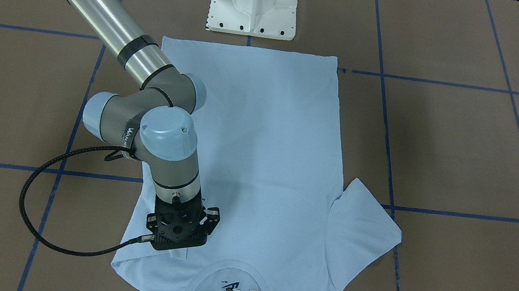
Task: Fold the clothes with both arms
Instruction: 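Fold the sleeve inward over the shirt body with the right gripper, then release the sleeve and raise the right gripper while the left gripper reaches the other sleeve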
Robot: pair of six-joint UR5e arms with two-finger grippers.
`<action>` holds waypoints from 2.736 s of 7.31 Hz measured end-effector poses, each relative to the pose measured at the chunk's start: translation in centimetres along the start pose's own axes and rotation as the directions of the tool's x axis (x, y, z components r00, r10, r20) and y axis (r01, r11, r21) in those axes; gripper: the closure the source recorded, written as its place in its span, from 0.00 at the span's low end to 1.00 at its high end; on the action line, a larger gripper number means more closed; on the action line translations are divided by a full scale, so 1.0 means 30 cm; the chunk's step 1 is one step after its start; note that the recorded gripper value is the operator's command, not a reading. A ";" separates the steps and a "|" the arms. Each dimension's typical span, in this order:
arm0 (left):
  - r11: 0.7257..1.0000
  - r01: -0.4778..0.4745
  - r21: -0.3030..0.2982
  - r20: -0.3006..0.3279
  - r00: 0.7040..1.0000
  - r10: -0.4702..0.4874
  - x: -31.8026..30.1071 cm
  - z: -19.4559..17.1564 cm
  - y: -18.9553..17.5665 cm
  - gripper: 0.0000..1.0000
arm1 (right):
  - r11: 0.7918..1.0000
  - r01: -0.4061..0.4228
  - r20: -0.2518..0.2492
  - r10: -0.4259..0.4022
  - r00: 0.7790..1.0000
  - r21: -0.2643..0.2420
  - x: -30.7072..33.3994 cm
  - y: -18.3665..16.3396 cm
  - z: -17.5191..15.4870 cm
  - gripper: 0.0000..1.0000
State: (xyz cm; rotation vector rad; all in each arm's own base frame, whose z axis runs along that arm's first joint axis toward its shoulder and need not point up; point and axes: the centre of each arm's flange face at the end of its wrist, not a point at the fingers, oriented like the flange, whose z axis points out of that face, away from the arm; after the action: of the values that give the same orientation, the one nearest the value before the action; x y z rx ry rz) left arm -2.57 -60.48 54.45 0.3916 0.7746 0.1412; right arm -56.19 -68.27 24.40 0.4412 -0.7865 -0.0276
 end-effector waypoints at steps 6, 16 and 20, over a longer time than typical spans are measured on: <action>0.952 0.302 0.043 -0.069 0.952 -0.299 0.560 0.194 -0.185 0.00 | 0.934 -0.214 -0.059 0.206 0.977 -0.286 0.200 -0.026 -0.329 0.00; 0.884 0.462 0.075 -0.029 0.887 -0.461 1.151 0.754 -0.113 0.04 | 0.935 -0.126 -0.026 0.125 0.992 -0.330 0.834 0.248 -0.659 0.00; 0.887 0.457 0.062 -0.007 0.889 -0.457 1.165 0.807 -0.103 0.13 | 0.931 -0.148 -0.017 0.151 0.988 -0.333 0.782 0.289 -0.622 0.00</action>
State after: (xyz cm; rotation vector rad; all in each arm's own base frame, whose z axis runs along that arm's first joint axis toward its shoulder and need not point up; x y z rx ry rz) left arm 39.22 -61.09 46.10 0.2580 0.8461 -0.3297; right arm -27.85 -57.78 32.15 0.0585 -0.8040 -0.0204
